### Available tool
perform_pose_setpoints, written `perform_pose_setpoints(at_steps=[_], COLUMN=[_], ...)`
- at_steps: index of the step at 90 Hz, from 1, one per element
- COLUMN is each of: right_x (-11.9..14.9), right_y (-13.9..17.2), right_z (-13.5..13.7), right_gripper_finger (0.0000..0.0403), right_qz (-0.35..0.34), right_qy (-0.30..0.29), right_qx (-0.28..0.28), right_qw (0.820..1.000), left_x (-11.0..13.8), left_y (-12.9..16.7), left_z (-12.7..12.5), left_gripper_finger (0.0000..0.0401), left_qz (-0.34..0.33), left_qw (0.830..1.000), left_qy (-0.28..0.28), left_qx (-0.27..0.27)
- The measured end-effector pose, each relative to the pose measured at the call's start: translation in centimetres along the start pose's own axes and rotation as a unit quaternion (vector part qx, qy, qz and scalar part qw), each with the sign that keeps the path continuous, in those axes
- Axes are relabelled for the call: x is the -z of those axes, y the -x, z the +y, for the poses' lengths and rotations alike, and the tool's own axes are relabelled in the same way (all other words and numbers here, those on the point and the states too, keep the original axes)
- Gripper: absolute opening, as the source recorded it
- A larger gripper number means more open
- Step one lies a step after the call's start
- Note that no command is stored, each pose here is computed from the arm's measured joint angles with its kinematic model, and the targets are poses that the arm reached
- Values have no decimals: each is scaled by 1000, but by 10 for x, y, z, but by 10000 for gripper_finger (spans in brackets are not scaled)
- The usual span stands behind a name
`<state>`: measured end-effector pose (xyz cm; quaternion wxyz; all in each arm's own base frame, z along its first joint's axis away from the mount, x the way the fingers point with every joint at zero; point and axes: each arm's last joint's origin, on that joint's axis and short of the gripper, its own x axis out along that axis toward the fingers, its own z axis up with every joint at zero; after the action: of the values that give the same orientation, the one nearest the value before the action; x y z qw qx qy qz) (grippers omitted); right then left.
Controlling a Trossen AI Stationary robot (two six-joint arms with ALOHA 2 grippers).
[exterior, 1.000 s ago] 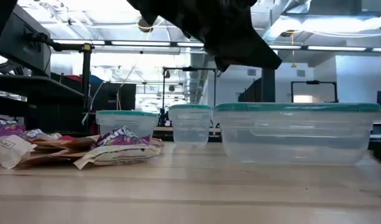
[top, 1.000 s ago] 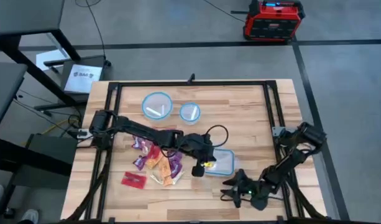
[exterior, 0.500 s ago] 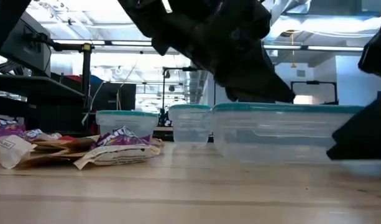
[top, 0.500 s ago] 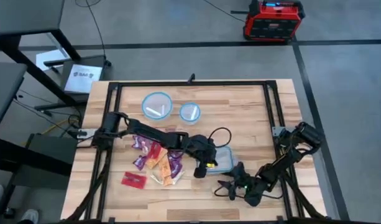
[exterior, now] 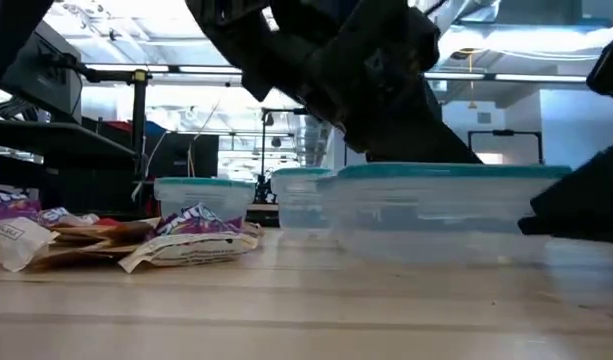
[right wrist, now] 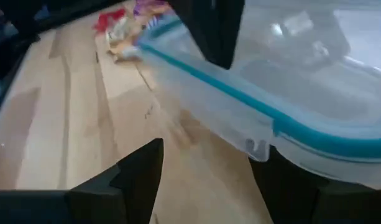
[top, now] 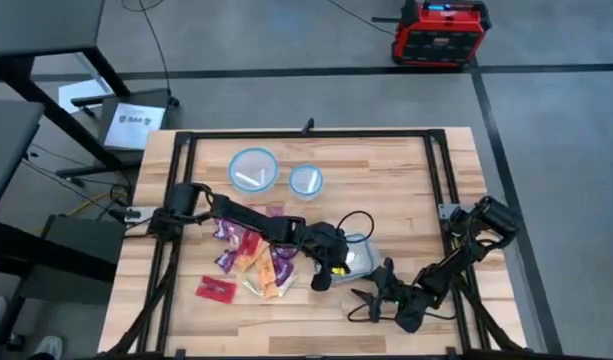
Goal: Sort candy
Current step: Open the top right transparent bin
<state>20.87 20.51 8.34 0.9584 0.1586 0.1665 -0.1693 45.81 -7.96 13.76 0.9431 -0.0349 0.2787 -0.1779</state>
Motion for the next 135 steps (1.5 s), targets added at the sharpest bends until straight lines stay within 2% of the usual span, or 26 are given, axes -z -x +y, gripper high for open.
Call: perform_pose_setpoints(at_steps=[26,62,75,84,92,103,112,126,135], right_x=[-11,-15,-35,-25,-25,-28,-45,-76,-93], right_y=[4,15,23,22,26,32,39,37,28], right_z=[19,29,43,39,40,41,43,33,21], right_gripper_finger=[189,176,176,176,176,176,176,175,175], right_qz=[-23,-52,-99,-79,-74,-78,-92,-86,-58], right_qy=[63,69,31,71,51,79,66,36,16], right_qx=[-86,-116,-159,-152,-160,-165,-160,-134,-118], right_qw=[994,990,982,983,983,980,981,987,991], left_x=[5,5,14,17,16,0,-23,-68,-81], left_y=[-4,-4,-9,-9,-9,-1,13,58,94], left_z=[-1,-2,6,7,7,3,-2,-15,-23], left_gripper_finger=[0,0,0,0,0,0,0,0,0], left_qz=[14,15,30,36,31,14,-2,11,67], left_qw=[1000,1000,999,998,998,999,999,999,993], left_qy=[8,6,9,19,21,25,16,-16,-26], left_qx=[16,6,-45,-47,-41,-36,-30,-42,-92])
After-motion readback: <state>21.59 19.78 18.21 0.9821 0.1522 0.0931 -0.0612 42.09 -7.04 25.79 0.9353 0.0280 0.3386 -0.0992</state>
